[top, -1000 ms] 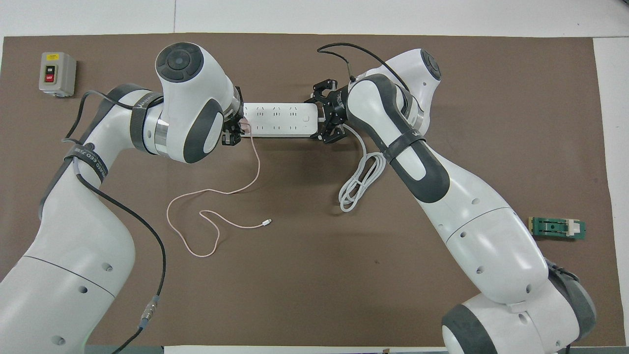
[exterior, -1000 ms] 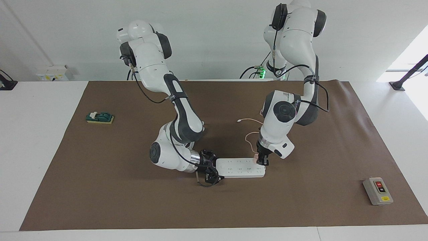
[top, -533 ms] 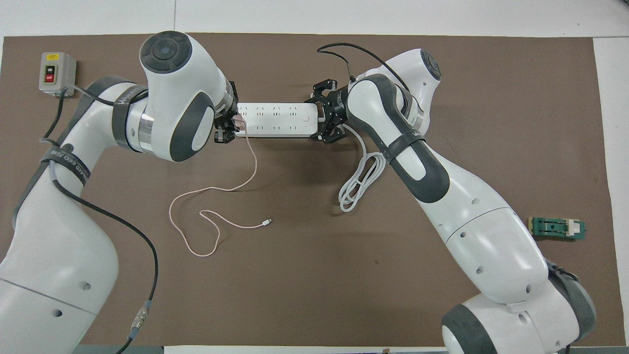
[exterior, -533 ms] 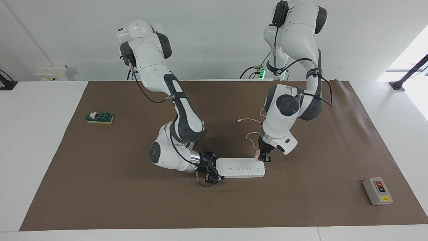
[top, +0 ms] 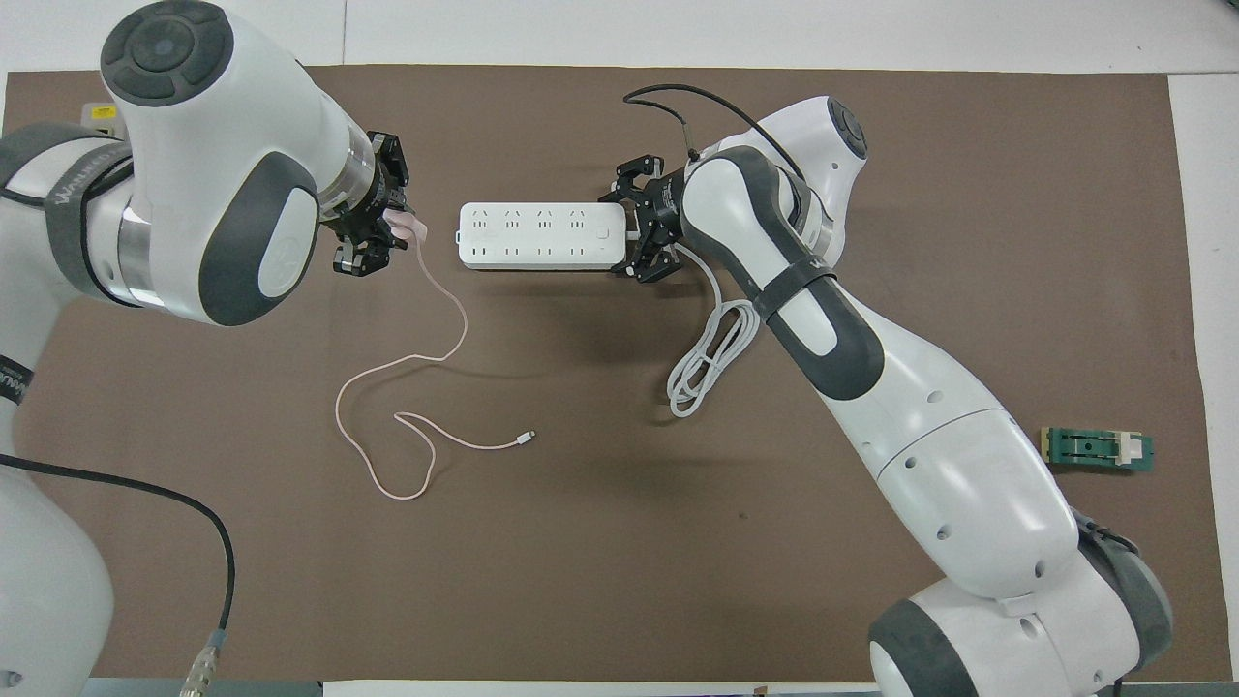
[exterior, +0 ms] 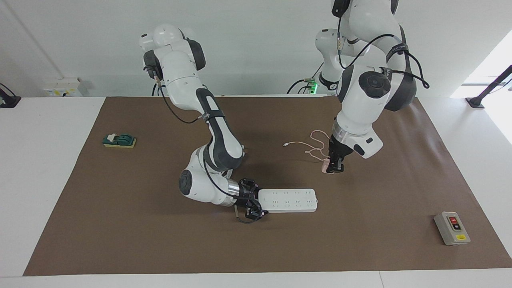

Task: Unplug charger and place it aside
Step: 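Pull the pink charger out of the strip with the left gripper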

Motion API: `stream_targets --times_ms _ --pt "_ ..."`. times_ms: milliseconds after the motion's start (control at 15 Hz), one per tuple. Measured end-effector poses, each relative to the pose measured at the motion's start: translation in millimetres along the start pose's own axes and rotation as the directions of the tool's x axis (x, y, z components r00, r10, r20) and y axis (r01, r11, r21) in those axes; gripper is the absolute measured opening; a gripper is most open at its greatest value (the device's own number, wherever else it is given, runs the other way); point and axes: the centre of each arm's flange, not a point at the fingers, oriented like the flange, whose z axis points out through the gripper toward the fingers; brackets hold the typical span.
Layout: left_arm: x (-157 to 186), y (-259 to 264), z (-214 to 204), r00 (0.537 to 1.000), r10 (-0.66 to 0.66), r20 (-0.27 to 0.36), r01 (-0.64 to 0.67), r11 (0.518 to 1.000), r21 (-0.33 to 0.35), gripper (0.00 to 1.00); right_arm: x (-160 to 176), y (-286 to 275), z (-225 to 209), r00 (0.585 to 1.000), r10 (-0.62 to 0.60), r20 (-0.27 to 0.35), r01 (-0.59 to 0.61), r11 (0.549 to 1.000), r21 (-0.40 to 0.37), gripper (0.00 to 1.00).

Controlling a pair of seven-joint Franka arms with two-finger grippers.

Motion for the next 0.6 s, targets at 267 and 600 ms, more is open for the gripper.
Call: stream_targets --times_ms 267,600 --pt "33 -11 -1 0.937 0.349 0.017 -0.349 0.936 0.047 0.31 -3 0 -1 1.0 -0.003 0.0 0.003 1.0 0.002 1.0" --pt "90 -42 14 0.674 0.732 0.098 -0.739 0.669 0.078 0.31 -20 -1 -27 1.0 -0.003 0.0 0.003 1.0 0.024 1.0"
